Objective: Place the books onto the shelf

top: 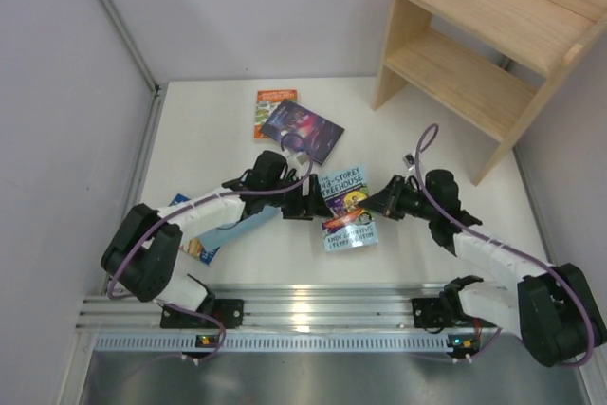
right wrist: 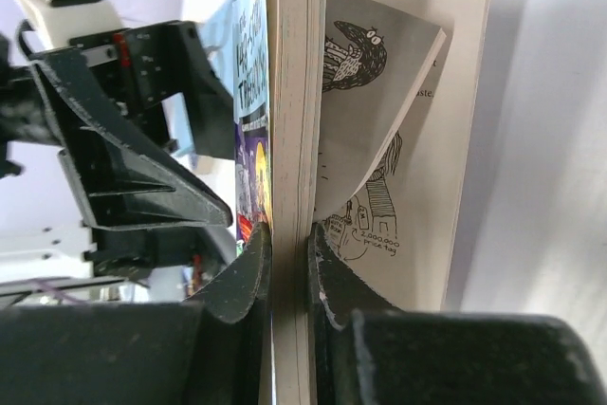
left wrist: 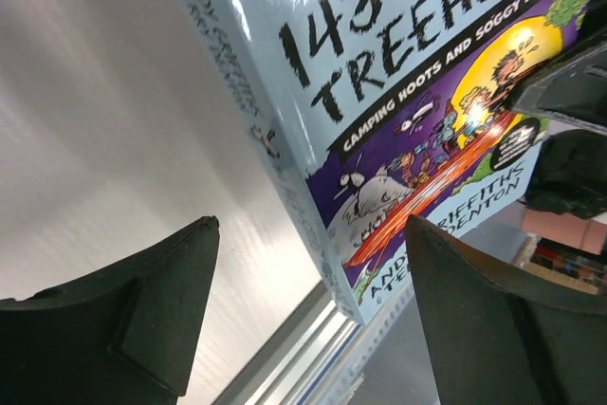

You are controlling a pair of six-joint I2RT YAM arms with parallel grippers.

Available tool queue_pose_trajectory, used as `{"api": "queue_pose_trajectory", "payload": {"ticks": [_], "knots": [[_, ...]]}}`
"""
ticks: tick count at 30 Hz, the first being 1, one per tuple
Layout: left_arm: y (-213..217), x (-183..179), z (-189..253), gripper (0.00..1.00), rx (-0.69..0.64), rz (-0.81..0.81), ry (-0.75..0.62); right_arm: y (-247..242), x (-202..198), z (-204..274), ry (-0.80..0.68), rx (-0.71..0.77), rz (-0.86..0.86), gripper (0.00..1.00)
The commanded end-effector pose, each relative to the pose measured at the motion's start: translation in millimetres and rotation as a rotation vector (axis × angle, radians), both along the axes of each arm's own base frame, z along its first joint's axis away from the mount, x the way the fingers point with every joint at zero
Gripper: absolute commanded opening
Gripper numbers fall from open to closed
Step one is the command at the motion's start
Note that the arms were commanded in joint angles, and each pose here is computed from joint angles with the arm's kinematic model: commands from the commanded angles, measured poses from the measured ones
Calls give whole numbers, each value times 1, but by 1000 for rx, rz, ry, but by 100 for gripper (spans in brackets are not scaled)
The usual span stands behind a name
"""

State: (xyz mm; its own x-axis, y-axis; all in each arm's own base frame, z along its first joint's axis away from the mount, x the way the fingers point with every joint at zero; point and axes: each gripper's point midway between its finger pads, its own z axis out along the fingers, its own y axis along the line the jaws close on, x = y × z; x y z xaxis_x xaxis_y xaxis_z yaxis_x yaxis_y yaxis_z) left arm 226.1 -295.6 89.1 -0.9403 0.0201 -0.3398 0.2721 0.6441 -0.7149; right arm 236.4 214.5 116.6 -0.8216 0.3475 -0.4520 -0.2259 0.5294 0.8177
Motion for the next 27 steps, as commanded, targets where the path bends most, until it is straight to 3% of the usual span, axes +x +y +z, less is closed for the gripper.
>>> {"api": "queue_pose_trajectory", "payload": {"ticks": [1, 6, 12, 15, 17, 20, 21, 22, 23, 27], "knots": [[-9, -6, 33, 85, -136, -24, -23, 14, -2, 63, -105, 131, 67, 0], [-24, -5, 78, 85, -352, -19, -70, 20, -18, 93, -141, 219, 134, 0], [-24, -14, 87, 79, -423, -22, -50, 22, -36, 107, -162, 269, 158, 0], [-25, -18, 98, 64, -464, -31, -54, 22, -40, 104, -157, 268, 162, 0], [-25, -19, 107, 43, -488, -35, -59, 22, -41, 97, -136, 248, 162, 1], [-24, -21, 118, 17, -514, -33, -70, 12, -33, 75, -91, 114, 90, 21], [-23, -22, 124, 7, -524, -33, -83, 7, -30, 69, -84, 64, 62, 40], [-23, -22, 128, 0, -529, -22, -83, 2, -24, 73, -131, 12, 44, 49], [-22, -21, 129, 0, -530, -11, -83, -11, -24, 53, -54, -77, -14, 55], [-20, -12, 135, 0, -473, 36, -89, -38, -17, 50, -32, -274, -101, 80]]}}
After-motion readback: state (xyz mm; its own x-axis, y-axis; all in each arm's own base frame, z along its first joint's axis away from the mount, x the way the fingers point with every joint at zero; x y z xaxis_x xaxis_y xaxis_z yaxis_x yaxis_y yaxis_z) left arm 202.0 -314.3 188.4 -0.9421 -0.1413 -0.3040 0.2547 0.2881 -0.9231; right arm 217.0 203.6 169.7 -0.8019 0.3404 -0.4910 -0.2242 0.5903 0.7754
